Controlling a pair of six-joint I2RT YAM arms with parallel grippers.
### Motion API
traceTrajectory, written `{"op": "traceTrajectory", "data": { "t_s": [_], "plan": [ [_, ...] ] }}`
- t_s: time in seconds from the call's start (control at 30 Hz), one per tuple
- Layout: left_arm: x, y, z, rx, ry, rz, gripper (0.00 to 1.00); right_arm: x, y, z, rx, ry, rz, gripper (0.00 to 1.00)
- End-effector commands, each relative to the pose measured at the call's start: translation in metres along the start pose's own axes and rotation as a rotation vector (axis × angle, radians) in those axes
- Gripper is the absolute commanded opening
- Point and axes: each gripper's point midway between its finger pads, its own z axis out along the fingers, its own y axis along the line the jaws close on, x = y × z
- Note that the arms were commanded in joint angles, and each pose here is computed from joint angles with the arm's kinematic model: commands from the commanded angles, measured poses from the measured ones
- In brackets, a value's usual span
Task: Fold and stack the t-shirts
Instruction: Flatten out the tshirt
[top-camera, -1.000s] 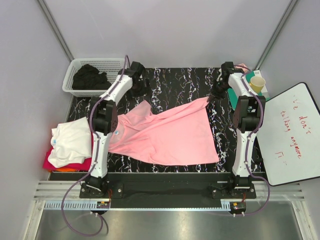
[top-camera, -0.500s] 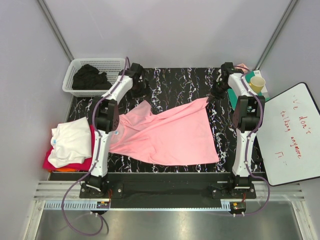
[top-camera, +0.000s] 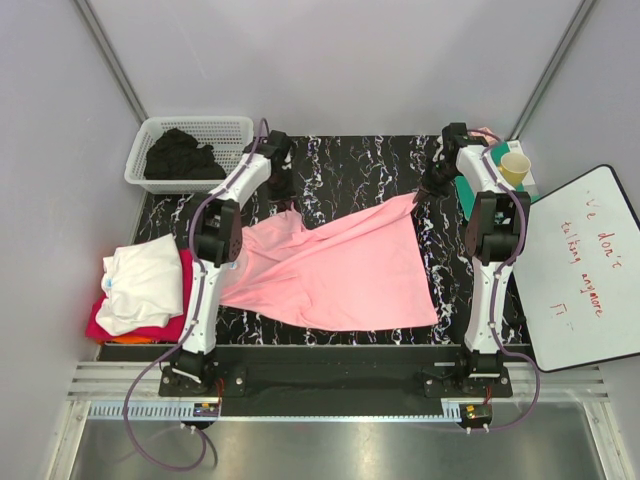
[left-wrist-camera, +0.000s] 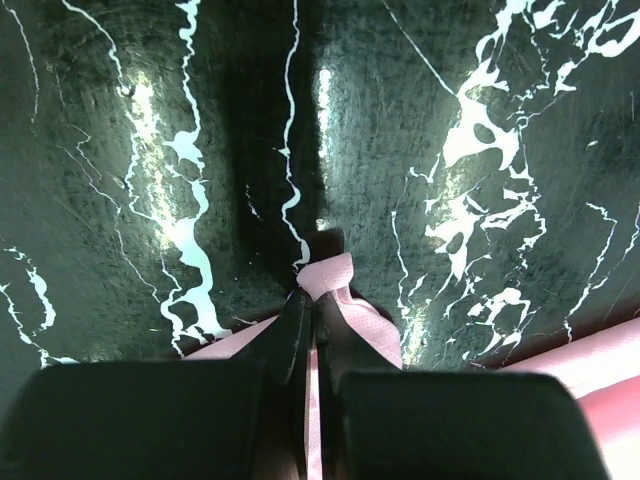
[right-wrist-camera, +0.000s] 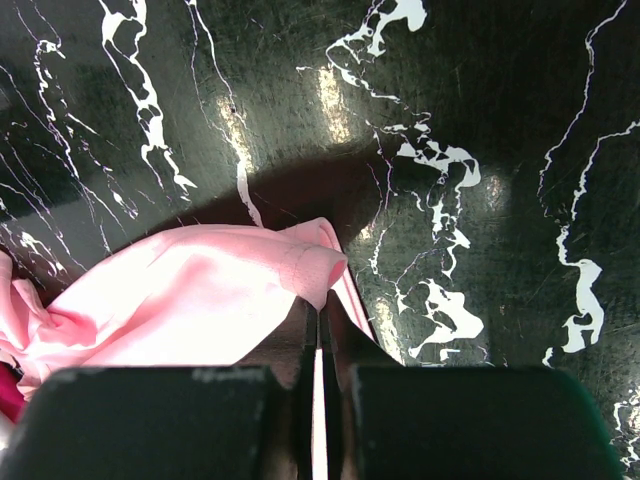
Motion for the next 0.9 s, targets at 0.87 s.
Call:
{"op": "traceTrajectory", "data": {
  "t_s": [0.87],
  "plan": [
    [0.046,0.061,-0.411,-0.022,-0.838,-0.045,0.00,0.084,0.083,-0.383,-0.181,-0.806,-0.265,0.00]
  ]
}}
